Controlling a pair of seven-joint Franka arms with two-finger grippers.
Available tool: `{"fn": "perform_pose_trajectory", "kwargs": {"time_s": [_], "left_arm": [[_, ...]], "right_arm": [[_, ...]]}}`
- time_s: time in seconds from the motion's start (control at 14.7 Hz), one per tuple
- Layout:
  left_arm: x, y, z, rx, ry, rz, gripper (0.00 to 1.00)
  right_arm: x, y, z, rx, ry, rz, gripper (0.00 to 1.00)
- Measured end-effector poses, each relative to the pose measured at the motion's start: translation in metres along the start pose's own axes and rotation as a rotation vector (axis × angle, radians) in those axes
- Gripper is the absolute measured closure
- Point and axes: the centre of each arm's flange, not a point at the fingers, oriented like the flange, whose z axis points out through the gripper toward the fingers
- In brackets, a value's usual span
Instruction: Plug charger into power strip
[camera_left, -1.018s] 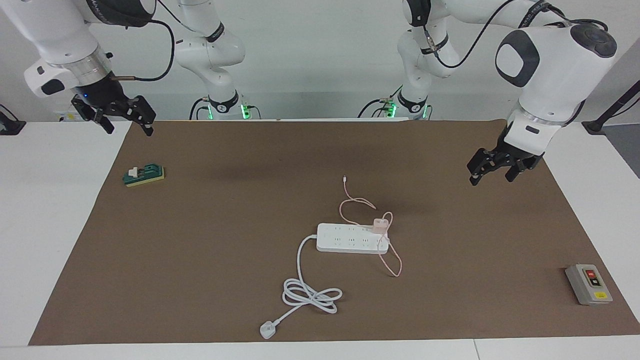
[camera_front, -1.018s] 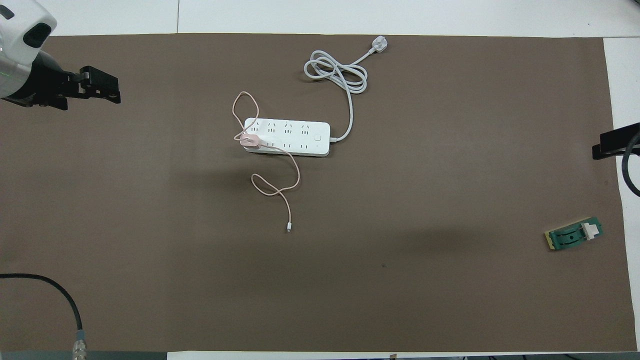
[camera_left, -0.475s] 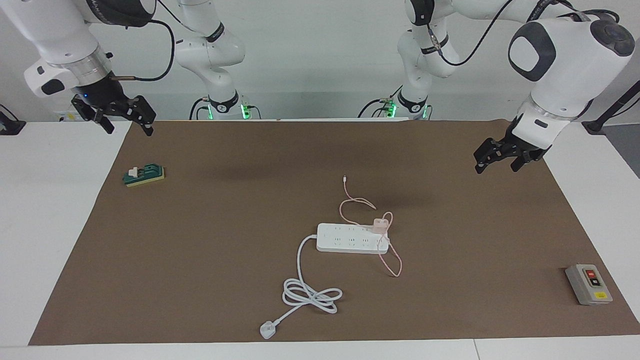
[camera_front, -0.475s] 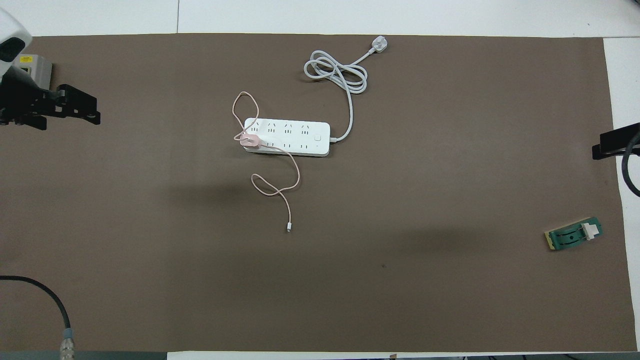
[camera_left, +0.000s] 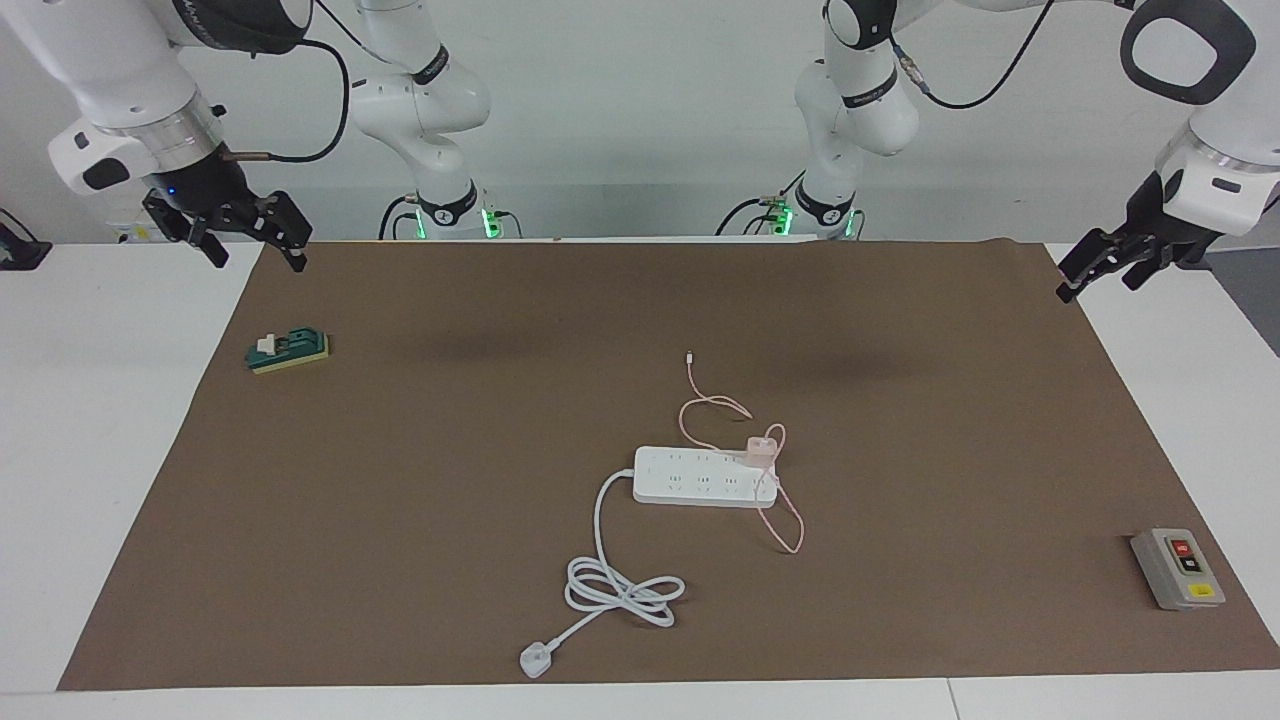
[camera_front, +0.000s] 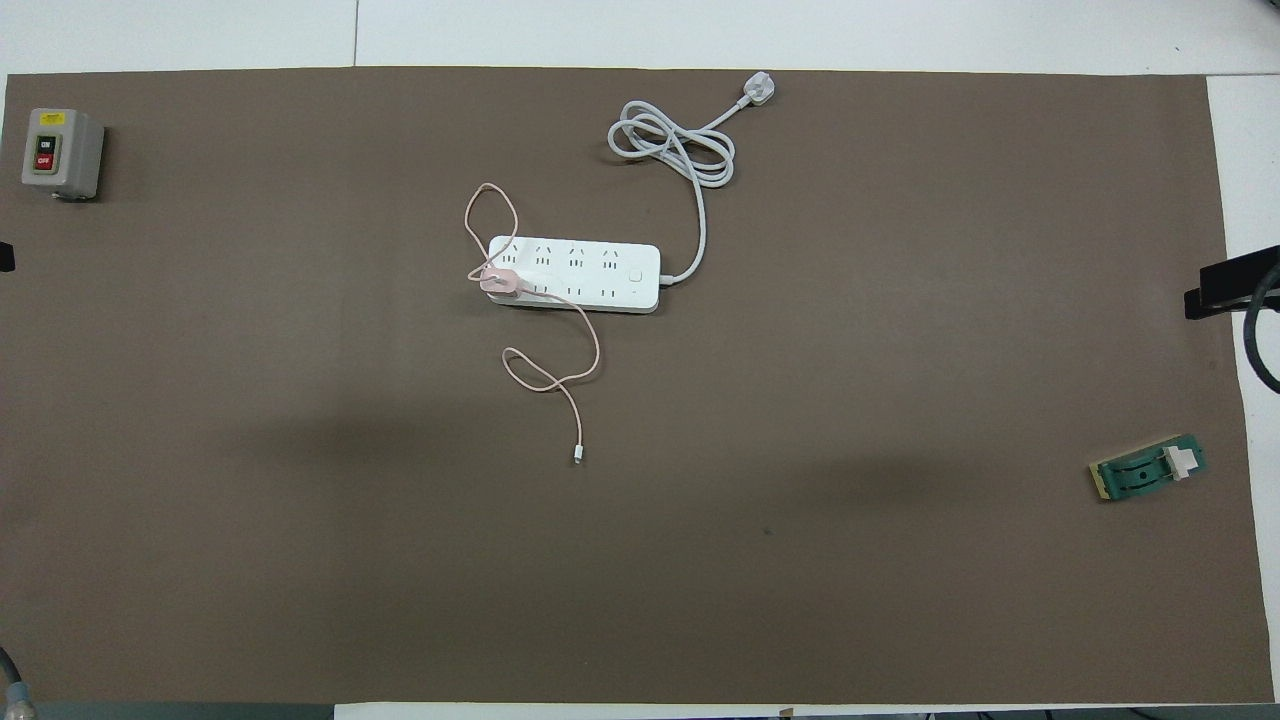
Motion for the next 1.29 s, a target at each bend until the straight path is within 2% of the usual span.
{"fn": "perform_pose_trajectory", "kwargs": {"time_s": [0.41,0.54,0.75,0.88,1.02,1.29], "left_arm": [[-0.001,-0.013,-0.011,0.002,0.036,-0.067,0.0],[0.004,-0.009,-0.014,-0.004,0.074,-0.102,0.0],[0.01,-0.009,-0.011,-0.001,0.074,-0.078,0.0],[0.008,-0.007,-0.018,-0.029,0.081,-0.06,0.0],[0.005,0.001,-0.025,-0.05,0.086,-0.047,0.0],[0.001,0.051,-0.023,-0.03,0.073,-0.037,0.0]], "right_arm": [[0.0,0.0,0.0,0.0,0.0,0.0,0.0],[0.0,0.0,0.0,0.0,0.0,0.0,0.0],[0.0,0.0,0.0,0.0,0.0,0.0,0.0],[0.0,0.0,0.0,0.0,0.0,0.0,0.0],[0.0,0.0,0.0,0.0,0.0,0.0,0.0],[0.0,0.0,0.0,0.0,0.0,0.0,0.0]]}}
